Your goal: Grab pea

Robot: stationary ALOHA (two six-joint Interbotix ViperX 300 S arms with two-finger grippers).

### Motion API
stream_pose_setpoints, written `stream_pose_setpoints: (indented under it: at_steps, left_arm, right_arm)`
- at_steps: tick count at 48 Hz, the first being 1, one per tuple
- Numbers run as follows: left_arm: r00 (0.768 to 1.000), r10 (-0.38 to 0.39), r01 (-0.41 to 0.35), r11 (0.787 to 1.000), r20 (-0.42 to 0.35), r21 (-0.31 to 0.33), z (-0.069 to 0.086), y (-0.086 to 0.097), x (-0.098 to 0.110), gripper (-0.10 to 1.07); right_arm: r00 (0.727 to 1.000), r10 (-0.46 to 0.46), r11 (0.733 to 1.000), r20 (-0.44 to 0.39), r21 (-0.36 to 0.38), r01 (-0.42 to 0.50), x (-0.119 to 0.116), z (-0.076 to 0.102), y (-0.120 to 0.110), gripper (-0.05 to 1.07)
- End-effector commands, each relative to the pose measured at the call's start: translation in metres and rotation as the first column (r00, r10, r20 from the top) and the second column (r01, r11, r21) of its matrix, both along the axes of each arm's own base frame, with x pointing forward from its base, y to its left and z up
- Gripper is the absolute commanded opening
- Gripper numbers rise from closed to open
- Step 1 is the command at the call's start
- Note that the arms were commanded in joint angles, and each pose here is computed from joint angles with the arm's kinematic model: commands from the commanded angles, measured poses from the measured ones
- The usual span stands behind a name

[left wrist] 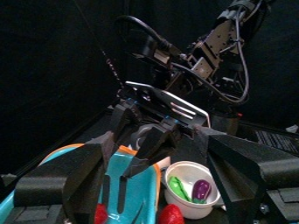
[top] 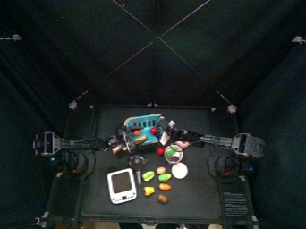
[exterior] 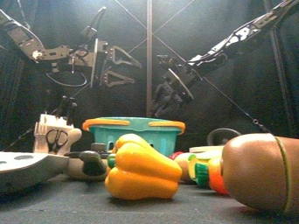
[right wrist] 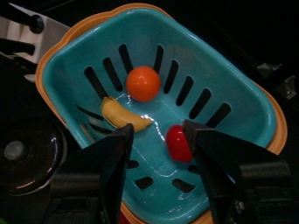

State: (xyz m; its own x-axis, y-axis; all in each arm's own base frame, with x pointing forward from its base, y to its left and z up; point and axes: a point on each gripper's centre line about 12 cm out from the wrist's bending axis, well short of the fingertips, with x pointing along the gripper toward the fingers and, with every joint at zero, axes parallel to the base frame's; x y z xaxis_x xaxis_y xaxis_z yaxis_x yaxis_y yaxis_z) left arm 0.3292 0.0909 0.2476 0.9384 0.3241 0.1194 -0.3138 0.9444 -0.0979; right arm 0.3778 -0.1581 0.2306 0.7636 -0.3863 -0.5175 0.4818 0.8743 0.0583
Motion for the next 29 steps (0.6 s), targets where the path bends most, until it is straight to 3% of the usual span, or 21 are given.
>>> stream_pose_setpoints:
  at_steps: [1, 13, 29]
  left_arm:
    - [1.000, -0.001, 0.000, 1.000, 0.029, 0.009, 0.008, 0.000, 0.001, 1.03]
    - [1.000, -0.001, 0.000, 1.000, 0.031, 0.010, 0.009, 0.000, 0.001, 1.03]
    - [1.000, -0.001, 0.000, 1.000, 0.019, 0.007, 0.005, 0.000, 0.002, 1.03]
  right_arm:
    - [0.998, -0.009, 1.000, 0.065, -0.006, 0.009, -0.009, 0.026, 0.003, 0.84]
    - [0.997, 0.045, 0.999, 0.060, -0.001, -0.045, -0.038, 0.024, 0.037, 0.84]
    - [0.980, 0.198, 0.980, -0.011, 0.003, -0.198, -0.085, -0.008, 0.097, 0.84]
